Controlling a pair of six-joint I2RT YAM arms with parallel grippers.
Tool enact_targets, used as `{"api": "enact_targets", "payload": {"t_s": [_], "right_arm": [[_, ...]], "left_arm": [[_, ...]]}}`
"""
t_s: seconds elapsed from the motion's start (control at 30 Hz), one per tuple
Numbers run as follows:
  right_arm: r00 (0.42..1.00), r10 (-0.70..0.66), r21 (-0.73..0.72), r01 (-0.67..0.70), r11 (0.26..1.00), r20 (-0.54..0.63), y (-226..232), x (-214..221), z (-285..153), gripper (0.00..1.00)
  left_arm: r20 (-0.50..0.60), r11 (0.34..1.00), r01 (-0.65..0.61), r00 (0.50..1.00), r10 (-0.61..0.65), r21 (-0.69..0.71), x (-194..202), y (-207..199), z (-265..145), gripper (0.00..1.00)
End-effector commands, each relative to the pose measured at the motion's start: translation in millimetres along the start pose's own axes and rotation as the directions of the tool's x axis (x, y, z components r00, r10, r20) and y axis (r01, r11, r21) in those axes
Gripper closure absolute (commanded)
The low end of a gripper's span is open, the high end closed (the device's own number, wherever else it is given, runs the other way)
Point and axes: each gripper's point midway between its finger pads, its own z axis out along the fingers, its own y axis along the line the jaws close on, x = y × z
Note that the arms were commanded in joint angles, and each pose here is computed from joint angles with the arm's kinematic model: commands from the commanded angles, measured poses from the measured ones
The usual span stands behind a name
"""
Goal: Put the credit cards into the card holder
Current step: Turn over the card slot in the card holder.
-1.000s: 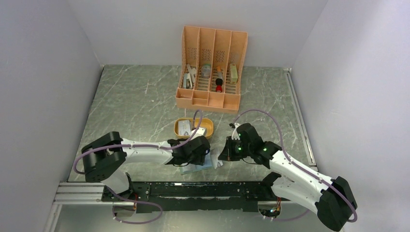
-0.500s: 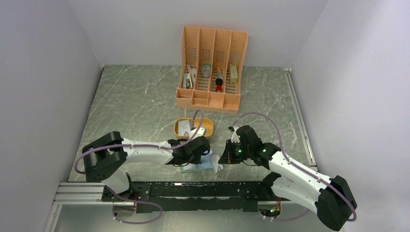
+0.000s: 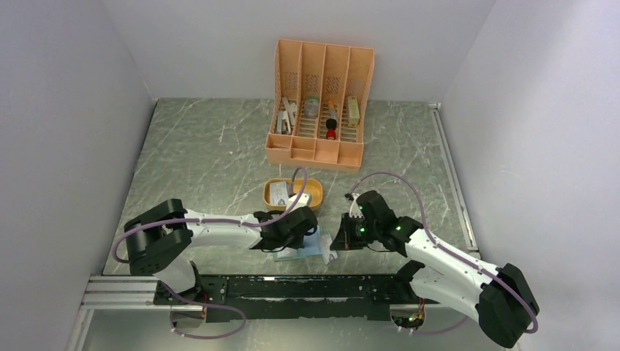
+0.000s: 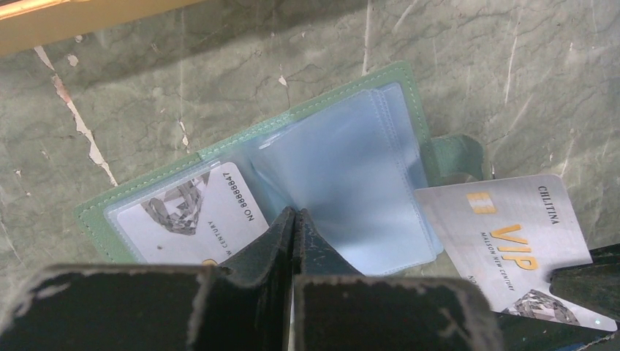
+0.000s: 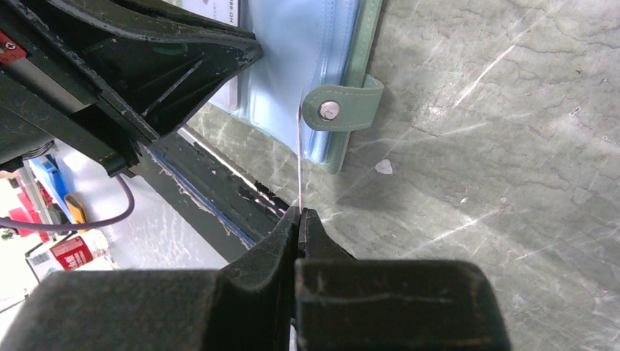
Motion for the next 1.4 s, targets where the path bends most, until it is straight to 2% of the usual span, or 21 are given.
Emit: {"api": "enact_targets", "payload": {"t_s": [0.0, 0.3, 0.5, 0.83, 1.2, 1.37], "right_arm": [[1.0, 0.005, 0.011, -0.005, 1.0, -0.021, -3.9, 6.3, 1.8, 1.0], [0.999, 0.018, -0.002, -0.019, 1.0, -0.041, -3.8, 11.6, 4.3, 1.0], [0.999, 0.012, -0.072, -0.015, 0.997, -0.045, 9.0, 10.9, 4.5, 1.0], [0.998, 0.01, -0.11, -0.017, 0.994, -0.058, 17.1, 10.2, 8.1, 1.0], [0.998, 0.026, -0.126, -0.033, 0.991, -0.053, 19.4, 6.3, 15.0, 1.0], [0.998, 0.024, -0.151, -0.031, 0.988, -0.052, 26.7, 2.7, 17.9, 1.0]], "left_arm": [[-0.042, 0.998, -0.036, 0.999, 0.034, -0.057, 17.9, 18.4, 4.1, 0.95], [-0.045, 0.998, -0.031, 0.999, 0.028, -0.058, 19.5, 19.5, 4.1, 0.95], [-0.044, 0.998, -0.028, 0.999, 0.026, -0.058, 19.8, 20.0, 3.2, 0.95], [-0.032, 1.0, -0.012, 0.999, 0.011, -0.024, 10.9, 10.7, -5.6, 0.95], [0.039, 1.0, -0.011, 0.999, 0.009, 0.029, -21.6, -3.6, -36.2, 0.7], [0.059, 0.999, 0.0, 0.998, -0.002, 0.038, -30.3, -4.6, -48.1, 0.64]]}}
